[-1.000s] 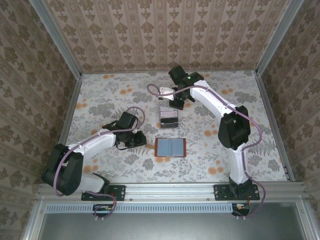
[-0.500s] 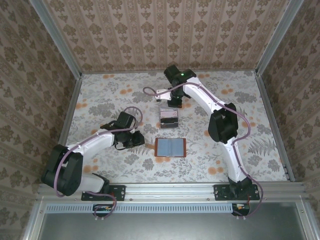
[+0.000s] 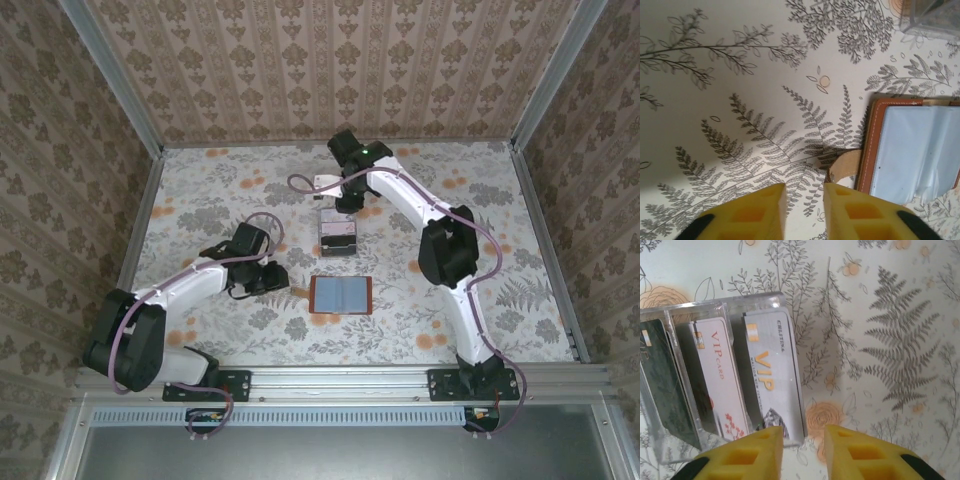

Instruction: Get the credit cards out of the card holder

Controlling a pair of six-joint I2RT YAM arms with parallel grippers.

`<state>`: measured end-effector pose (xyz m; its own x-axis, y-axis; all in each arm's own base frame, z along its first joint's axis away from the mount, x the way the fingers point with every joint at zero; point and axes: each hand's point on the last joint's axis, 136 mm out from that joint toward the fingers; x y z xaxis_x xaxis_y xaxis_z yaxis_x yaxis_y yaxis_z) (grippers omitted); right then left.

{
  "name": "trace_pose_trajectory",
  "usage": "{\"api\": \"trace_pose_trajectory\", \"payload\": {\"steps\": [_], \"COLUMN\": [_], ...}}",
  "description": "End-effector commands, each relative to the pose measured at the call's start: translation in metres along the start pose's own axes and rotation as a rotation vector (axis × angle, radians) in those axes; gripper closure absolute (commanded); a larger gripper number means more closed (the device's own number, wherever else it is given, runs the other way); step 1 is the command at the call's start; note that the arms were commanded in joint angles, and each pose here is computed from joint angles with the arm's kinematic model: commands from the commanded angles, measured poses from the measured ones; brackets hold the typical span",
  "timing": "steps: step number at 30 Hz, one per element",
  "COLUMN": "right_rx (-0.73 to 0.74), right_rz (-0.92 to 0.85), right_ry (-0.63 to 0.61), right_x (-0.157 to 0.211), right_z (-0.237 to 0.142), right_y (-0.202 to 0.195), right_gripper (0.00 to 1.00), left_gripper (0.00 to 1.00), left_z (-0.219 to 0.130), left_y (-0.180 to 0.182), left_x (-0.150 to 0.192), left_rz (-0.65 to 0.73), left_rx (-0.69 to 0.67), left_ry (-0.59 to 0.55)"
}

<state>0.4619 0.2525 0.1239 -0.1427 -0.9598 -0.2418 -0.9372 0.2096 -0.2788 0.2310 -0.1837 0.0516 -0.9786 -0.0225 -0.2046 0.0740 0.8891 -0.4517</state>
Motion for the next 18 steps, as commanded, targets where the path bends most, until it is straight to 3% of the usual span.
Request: {"api": "trace_pose_trajectory", "payload": {"steps": [1, 8, 11, 14, 18], "right_rx": [0.142, 0.281, 0.35, 0.396, 0.454], "right_rz": [0.087, 0.328, 0.448, 0.569, 0.72], "right_ry": [-0.083, -0.164, -0.191, -0.213, -0.231], "right_x": [-0.008, 0.029, 0.055, 0.083, 0.12], "right_z": [-0.047, -0.074, -0.083, -0.087, -0.087], "right_y": [-0.018, -0.009, -0.007, -0.002, 0.006], "right_gripper": [0.63, 0.31, 0.16, 0.0, 0.0], "left_gripper": [0.64, 0.39, 0.03, 0.0, 0.0], "left_z": [-0.009, -0.027, -0.041, -0.059, -0.084], "left_y": [0.002, 0.03, 0.043, 0.057, 0.076], "left_x": [-0.019, -0.059, -0.076, -0.093, -0.114], "left_rz": [0.047, 0.083, 0.114, 0.151, 0.209], "left_rx": [-0.046, -0.21, -0.311, -0.417, -0.569], "left_ry": [-0.059, -0.178, -0.228, -0.287, -0.378]}}
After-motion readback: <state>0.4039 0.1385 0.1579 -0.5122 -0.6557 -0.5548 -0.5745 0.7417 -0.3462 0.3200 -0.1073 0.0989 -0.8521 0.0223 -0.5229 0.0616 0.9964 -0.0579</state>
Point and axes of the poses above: each hand's point on the last joint's axis, 136 mm out from that joint toward the fingers, its own z axis out along the fingers, its own y axis along the line the jaws close on, x = y × z, and after that the axes turned 4 degrees about z, right-handed
